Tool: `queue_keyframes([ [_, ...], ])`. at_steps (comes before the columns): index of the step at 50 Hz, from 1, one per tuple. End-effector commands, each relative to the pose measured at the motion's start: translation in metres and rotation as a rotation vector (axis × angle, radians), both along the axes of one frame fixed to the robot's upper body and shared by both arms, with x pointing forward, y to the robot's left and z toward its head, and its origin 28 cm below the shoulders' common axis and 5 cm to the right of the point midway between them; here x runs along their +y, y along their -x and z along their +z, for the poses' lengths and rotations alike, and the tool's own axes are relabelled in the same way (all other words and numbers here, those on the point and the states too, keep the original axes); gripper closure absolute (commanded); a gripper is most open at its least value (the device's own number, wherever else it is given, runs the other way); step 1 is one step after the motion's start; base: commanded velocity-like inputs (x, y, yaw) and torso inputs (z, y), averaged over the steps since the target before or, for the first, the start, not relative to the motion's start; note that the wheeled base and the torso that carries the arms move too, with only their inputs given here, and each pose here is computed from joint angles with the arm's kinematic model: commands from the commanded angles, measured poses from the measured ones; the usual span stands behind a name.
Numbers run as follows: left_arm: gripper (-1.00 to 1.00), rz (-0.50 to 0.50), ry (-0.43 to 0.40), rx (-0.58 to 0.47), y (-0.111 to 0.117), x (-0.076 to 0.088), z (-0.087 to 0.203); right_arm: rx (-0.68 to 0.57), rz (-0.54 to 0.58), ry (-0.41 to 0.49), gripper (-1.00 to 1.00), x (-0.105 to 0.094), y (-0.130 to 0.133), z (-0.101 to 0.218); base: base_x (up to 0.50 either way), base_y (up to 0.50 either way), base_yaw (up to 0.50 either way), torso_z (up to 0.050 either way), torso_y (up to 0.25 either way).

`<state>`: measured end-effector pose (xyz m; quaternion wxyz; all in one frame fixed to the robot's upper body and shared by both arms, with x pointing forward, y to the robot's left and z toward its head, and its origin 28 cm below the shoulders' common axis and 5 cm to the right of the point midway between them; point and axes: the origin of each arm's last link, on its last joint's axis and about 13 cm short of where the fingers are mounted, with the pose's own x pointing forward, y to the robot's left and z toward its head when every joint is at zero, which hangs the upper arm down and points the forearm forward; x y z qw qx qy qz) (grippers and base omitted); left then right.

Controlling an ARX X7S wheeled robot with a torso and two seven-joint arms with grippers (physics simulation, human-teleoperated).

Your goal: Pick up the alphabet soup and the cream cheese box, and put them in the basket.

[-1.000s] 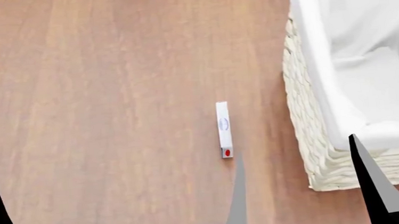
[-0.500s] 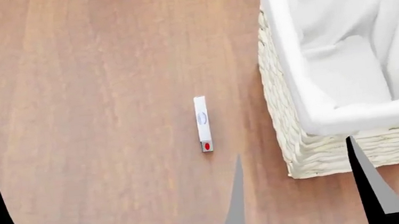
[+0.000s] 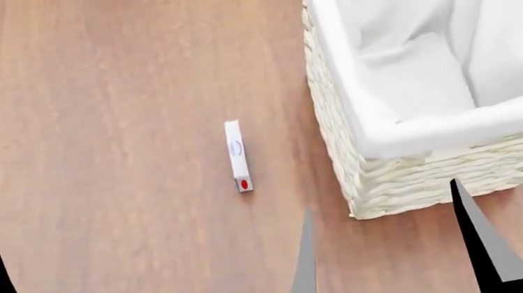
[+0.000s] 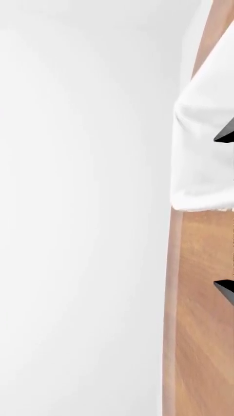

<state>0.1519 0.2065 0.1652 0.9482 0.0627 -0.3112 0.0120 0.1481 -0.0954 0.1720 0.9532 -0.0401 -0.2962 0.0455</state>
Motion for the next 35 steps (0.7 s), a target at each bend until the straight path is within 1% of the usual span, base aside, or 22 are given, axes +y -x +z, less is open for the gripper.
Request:
queue_keyframes([
  [1, -1.00, 0.002, -0.005, 0.009, -0.0007, -0.0007, -0.0018, 0.002, 0.001, 0.002, -1.00, 0.0000, 0.0001, 0.0014, 0.00, 0.00, -0.20, 0.000, 0.000],
  [35, -1.00, 0.006, -0.001, -0.001, 0.0032, 0.0013, 0.0006, -0.011, 0.003, -0.012, -1.00, 0.0010, 0.0054, 0.0018, 0.00, 0.00, -0.21, 0.000, 0.000],
])
